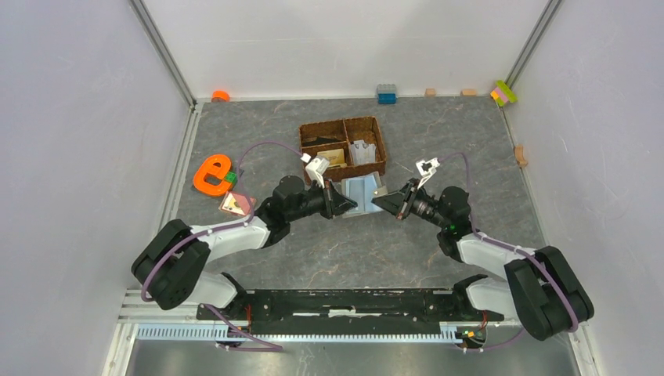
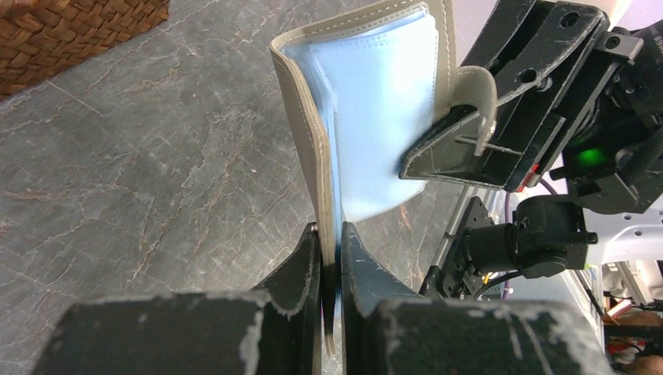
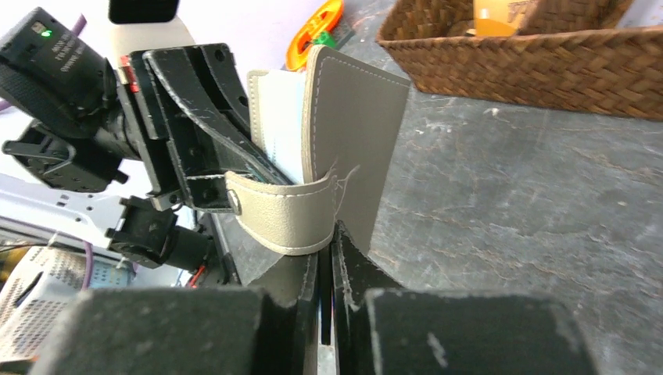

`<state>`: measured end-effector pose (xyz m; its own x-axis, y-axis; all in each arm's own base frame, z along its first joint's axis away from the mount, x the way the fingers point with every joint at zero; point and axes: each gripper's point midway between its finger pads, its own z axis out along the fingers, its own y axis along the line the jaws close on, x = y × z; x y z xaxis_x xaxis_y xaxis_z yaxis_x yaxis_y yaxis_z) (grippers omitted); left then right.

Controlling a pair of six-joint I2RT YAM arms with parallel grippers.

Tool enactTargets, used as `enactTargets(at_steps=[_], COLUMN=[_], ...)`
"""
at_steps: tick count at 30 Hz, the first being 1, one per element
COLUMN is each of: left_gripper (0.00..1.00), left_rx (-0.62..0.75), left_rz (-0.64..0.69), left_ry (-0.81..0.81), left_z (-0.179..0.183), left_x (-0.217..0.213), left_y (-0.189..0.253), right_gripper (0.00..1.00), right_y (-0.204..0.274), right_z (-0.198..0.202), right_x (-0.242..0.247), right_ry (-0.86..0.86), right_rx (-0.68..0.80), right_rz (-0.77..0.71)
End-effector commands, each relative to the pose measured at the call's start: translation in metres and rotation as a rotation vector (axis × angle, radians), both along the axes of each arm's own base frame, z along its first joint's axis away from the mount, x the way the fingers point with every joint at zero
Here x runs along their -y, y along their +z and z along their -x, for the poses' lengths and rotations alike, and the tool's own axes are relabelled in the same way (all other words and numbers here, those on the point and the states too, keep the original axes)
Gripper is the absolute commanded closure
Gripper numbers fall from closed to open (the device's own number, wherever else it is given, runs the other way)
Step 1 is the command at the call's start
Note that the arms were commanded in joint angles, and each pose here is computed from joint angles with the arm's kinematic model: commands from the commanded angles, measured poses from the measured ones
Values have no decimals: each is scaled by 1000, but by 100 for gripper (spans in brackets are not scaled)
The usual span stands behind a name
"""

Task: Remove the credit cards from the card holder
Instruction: Remove the credit card from the card holder.

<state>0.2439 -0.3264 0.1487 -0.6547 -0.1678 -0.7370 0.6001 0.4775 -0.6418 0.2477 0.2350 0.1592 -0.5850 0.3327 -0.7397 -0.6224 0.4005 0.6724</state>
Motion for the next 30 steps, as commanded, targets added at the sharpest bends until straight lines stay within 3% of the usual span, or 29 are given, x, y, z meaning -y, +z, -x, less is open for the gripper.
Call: enactTargets(at_steps=[1, 7, 11, 15, 19, 24, 30], left_gripper=[98, 98, 98, 98, 98, 98, 98], left_rx=[40, 45, 47, 29, -8, -103, -156], left_rz=[43, 26, 24, -35, -83, -220, -243], left_ry=[-20, 23, 29, 81, 90, 102, 79], left_z=[-2, -8, -8, -15, -19, -26, -25], left_x=[9, 2, 1, -7, -7, -7, -1], left_y=[29, 28, 28, 19, 8, -21, -38], right_gripper=[84, 56, 44, 40, 34, 32, 32], right_y=[-2, -10, 15, 52, 67, 44, -4], right_z=[-20, -37, -39, -29, -16, -18, -19], right_x=[17, 51, 75, 82, 63, 39, 9], right_ry=[-122, -308, -435, -455, -343, -231, -124], right_rx=[17, 24, 157, 311, 384, 289, 130], right_rz=[88, 207, 245, 214, 152, 170, 210])
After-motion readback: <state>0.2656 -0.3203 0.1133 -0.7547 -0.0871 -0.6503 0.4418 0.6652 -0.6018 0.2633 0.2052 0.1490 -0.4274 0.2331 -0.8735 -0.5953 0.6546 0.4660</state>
